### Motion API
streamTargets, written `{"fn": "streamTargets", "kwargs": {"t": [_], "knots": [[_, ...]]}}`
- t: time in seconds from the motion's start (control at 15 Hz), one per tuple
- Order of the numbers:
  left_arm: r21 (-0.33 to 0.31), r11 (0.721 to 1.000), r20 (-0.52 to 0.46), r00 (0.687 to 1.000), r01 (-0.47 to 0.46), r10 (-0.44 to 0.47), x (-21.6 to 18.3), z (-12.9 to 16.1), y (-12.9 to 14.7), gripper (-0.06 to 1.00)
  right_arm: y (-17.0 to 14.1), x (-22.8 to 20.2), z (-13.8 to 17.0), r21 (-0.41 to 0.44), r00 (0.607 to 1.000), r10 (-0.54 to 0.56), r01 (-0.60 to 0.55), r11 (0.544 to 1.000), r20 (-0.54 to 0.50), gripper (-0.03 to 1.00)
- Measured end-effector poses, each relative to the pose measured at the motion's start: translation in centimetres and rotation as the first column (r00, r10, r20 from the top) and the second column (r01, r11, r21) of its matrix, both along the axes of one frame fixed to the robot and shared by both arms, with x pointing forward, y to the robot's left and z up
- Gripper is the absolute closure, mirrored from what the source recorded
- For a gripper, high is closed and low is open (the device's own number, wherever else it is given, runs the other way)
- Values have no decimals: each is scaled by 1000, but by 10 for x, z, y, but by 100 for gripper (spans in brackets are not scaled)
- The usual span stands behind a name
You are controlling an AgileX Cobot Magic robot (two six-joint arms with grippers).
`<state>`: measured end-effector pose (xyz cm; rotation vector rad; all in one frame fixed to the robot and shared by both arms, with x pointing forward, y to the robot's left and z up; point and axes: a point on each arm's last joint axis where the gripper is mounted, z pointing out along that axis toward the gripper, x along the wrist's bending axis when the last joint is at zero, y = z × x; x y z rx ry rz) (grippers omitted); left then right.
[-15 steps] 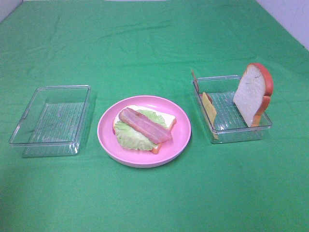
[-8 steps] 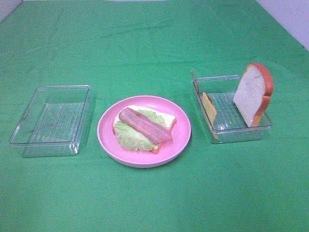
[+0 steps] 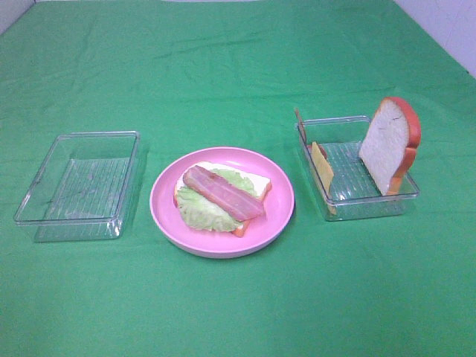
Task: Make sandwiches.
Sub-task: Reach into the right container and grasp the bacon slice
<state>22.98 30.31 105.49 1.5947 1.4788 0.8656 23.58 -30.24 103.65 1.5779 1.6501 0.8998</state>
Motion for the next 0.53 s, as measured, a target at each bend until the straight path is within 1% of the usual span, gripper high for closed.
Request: {"fn": "streamTargets", "kwargs": {"t": [0.33,0.53], "knots": [[2,1000,1,1000,2,-2,0,0,0,-4,0,0,0,0,1000,0,0,1000,0,3],[1,997,2,997,-79,79,0,0,-1,-4,0,0,0,0,1000,0,0,1000,0,3]]}}
